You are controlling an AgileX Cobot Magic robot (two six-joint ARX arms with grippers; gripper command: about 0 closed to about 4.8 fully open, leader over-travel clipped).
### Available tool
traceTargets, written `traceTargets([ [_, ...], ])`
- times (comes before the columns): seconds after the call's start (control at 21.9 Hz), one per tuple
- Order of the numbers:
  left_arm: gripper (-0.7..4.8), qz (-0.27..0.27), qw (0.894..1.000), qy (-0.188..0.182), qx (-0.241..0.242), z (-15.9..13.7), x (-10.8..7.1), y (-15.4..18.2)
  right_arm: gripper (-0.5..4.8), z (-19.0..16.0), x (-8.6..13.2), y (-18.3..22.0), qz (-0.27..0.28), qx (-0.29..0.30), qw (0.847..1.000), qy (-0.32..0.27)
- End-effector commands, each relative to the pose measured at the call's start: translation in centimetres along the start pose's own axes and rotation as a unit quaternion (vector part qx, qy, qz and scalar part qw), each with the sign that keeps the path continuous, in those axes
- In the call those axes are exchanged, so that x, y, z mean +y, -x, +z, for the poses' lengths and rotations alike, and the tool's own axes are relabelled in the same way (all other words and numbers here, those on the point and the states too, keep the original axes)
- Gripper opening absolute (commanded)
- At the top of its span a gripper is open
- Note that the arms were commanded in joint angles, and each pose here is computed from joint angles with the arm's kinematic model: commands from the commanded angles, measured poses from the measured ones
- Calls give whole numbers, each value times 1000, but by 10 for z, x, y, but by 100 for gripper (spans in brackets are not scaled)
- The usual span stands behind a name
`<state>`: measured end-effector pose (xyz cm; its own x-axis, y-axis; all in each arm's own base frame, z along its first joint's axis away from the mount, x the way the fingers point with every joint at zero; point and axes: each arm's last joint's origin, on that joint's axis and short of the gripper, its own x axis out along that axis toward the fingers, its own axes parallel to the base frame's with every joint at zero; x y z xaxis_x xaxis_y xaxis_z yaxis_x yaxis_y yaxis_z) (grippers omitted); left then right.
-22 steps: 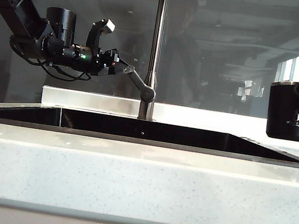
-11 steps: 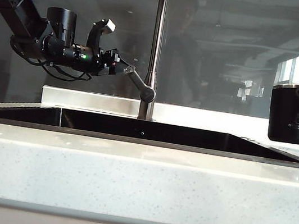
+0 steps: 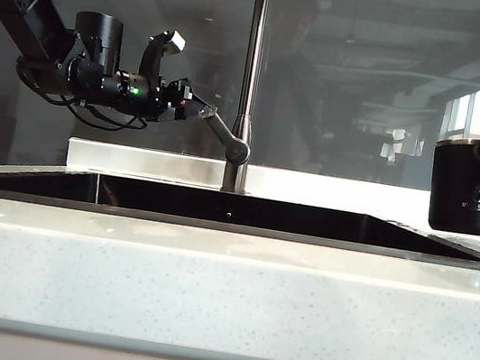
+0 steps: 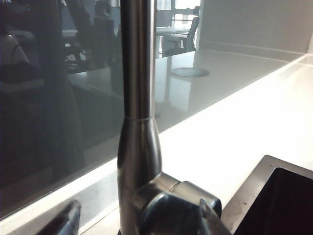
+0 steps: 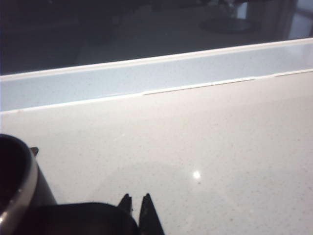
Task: Pick up the mug next to the sink, go to the faucet to get some water, pour the water into the sink, and finally put the mug back to its place.
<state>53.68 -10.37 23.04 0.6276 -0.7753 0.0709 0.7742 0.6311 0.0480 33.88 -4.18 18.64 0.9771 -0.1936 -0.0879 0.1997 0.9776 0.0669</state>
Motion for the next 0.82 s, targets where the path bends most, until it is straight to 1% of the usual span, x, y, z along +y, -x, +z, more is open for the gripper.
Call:
traceTargets([
  [0.05, 301, -4, 1000, -8, -8, 7, -1, 0, 4, 6, 2, -1, 11, -21, 1000, -4],
  [0.64, 301, -5, 1000, -8, -8, 7, -1, 0, 4, 5, 2, -2, 11, -26, 1000, -4],
  [0.68, 301, -6, 1000, -8, -8, 7, -1, 0, 7, 5, 2, -2, 11, -26, 1000, -4],
  [0.73, 301, -6, 1000, -8, -8, 7, -1, 0, 22, 5, 2, -2, 11, -26, 1000, -4],
  [0.82, 301, -7, 1000, -8, -8, 7, -1, 0, 28, 5, 2, -2, 11, -26, 1000, -4],
])
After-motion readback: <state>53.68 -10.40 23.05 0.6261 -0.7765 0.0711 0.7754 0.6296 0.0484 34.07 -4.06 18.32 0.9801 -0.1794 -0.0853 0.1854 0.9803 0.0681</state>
